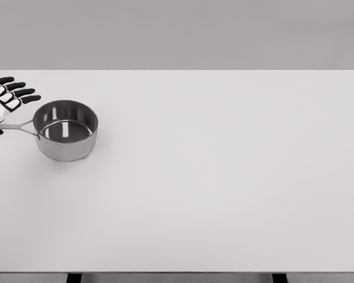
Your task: Rotate pot handle
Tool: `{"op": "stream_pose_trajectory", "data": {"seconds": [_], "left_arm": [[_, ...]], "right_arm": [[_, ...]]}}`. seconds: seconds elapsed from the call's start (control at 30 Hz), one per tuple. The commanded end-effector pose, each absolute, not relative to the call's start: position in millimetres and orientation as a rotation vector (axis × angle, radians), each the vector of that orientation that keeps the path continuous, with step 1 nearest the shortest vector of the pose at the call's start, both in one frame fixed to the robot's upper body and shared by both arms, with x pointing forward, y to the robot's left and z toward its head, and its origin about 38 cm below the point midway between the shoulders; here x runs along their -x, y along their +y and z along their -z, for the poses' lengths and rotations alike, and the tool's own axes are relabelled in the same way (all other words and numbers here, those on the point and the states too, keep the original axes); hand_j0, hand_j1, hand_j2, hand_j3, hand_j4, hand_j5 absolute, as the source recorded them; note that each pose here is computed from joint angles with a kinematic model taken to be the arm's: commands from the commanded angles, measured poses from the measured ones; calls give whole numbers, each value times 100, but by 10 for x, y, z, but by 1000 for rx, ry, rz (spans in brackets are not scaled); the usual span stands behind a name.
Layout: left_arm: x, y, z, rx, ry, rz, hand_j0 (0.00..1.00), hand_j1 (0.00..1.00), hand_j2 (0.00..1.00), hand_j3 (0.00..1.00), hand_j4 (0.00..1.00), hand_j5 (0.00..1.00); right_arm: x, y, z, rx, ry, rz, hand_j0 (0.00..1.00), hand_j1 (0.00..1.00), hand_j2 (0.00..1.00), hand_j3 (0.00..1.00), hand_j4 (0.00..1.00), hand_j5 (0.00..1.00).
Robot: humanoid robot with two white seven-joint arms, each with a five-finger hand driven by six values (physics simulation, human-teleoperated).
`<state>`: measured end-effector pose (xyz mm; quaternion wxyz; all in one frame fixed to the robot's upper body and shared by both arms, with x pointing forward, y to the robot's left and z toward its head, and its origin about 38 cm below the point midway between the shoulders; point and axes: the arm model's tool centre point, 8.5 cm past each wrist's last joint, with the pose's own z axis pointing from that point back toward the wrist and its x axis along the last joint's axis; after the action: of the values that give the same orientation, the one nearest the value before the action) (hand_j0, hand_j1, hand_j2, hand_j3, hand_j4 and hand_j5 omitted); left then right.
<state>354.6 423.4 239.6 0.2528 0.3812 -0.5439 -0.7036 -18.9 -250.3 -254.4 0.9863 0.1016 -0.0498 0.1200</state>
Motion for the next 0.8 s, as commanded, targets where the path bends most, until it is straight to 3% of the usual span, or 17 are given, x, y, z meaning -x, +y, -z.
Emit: {"op": "stream_pose_trajectory", "data": {"seconds": [0.0, 0.77], "left_arm": [[-3546, 4229, -2391, -1035, -1483, 1909, 100, 100, 100, 100, 100, 100], [-3633, 4214, -2385, -1051, -1465, 1902, 100, 100, 100, 100, 100, 100]], "right_arm": [[189, -2504, 2544, -204, -100, -241, 100, 100, 100, 100, 100, 100], [189, -2504, 2544, -204, -100, -241, 100, 100, 100, 100, 100, 100]]}}
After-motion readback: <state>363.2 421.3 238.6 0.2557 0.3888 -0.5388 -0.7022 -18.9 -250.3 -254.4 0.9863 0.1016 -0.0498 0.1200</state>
